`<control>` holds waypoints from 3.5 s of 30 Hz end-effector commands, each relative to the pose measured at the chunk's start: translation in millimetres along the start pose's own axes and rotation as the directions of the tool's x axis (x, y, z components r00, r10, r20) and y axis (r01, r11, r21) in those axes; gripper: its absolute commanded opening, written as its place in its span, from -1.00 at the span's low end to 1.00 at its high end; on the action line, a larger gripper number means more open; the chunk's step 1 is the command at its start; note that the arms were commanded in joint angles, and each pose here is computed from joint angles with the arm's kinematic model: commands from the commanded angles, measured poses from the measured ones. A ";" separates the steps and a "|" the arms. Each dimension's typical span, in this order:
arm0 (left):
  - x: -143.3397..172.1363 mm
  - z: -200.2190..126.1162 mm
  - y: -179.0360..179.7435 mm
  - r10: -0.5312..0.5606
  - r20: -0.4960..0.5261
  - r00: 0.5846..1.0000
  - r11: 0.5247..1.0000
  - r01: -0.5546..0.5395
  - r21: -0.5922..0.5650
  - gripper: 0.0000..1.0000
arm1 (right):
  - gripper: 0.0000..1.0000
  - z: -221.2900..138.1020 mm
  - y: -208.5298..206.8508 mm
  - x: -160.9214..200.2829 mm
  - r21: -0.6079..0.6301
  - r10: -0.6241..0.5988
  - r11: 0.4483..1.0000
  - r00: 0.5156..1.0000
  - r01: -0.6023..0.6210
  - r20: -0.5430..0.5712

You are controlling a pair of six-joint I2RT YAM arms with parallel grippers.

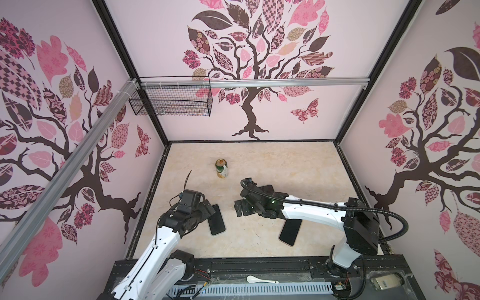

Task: Take the phone out of the phone case
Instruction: Pick up the phone from the bottom-left of the table.

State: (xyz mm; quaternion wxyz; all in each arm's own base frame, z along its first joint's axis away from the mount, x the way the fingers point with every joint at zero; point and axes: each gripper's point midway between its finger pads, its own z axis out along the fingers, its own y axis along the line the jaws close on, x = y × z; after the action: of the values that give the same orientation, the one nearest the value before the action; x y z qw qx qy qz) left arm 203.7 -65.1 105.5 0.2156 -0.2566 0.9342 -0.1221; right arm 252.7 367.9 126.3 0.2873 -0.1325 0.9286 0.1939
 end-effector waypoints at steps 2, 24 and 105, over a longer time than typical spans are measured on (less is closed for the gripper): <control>22.5 13.9 5.4 0.011 -0.059 0.998 0.999 -0.014 -0.047 0.88 | 0.98 -21.3 -19.7 -19.8 0.088 0.009 0.996 0.998 -0.014 0.055; 49.4 66.5 -3.0 0.183 -0.239 0.954 0.969 -0.215 -0.118 0.81 | 0.95 -51.6 -82.8 -22.4 0.088 0.158 0.981 0.979 -0.170 0.126; 58.0 -5.2 -151.7 0.638 0.189 0.747 0.668 -0.658 0.349 0.24 | 0.69 -94.7 -42.1 -36.7 -0.604 0.211 0.764 0.972 -0.228 -0.100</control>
State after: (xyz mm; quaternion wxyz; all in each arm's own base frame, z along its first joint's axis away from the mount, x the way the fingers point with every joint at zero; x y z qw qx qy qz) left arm 209.1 -201.4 109.2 0.2616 0.1025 0.9389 -0.1988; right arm 263.2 277.9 191.2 0.2275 -0.0760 0.8510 0.4672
